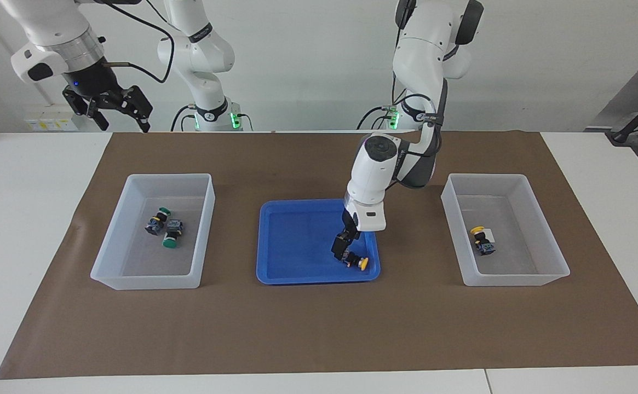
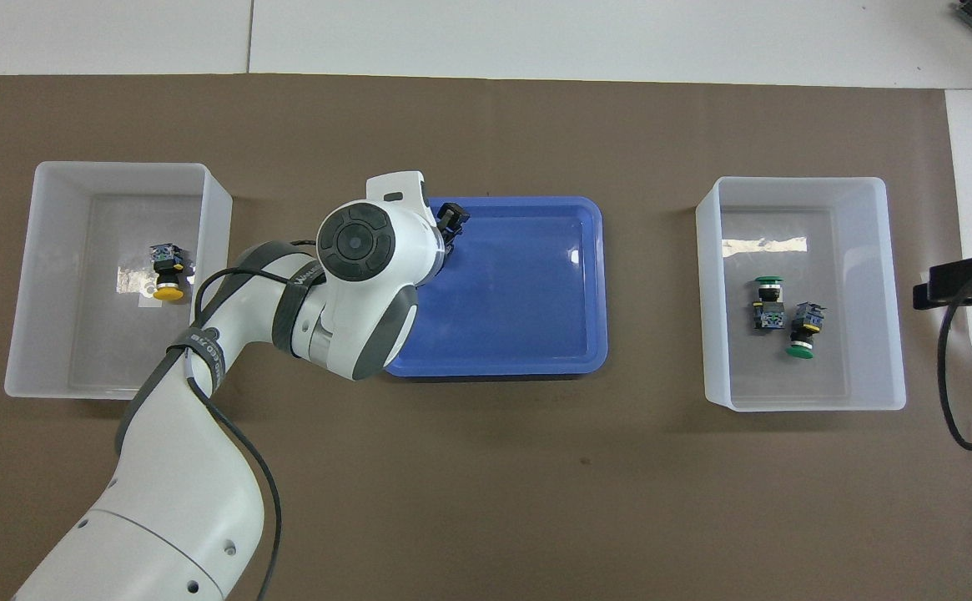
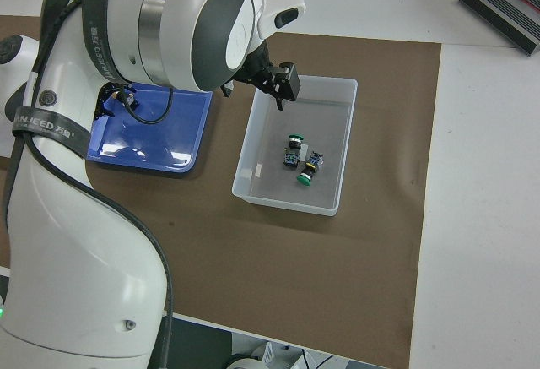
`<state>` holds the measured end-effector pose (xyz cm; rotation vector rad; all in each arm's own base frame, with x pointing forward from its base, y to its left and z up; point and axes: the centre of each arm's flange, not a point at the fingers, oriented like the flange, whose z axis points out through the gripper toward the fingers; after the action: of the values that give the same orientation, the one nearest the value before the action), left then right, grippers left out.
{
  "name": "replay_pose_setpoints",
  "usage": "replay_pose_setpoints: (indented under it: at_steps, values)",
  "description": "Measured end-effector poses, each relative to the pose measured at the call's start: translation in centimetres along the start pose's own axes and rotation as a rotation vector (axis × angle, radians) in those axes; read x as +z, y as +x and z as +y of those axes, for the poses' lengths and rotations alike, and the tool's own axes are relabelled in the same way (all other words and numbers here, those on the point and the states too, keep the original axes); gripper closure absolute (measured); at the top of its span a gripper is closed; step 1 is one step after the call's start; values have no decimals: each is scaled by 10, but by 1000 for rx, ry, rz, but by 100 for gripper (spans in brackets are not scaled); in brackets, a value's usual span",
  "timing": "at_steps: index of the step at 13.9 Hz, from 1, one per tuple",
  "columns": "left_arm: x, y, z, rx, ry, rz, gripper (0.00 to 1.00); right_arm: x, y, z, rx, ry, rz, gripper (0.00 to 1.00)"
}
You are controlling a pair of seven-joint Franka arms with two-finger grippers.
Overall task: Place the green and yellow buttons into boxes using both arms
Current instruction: 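Grasp the last yellow button in the tray with the left gripper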
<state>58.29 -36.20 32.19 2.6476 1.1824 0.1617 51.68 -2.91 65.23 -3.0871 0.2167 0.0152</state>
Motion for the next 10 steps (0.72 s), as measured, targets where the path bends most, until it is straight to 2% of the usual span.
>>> replay_pose_setpoints:
  at_steps: [10]
  values:
    - [19,-4,-14,1,-14,4,0,0,0,0,0,0,0,0]
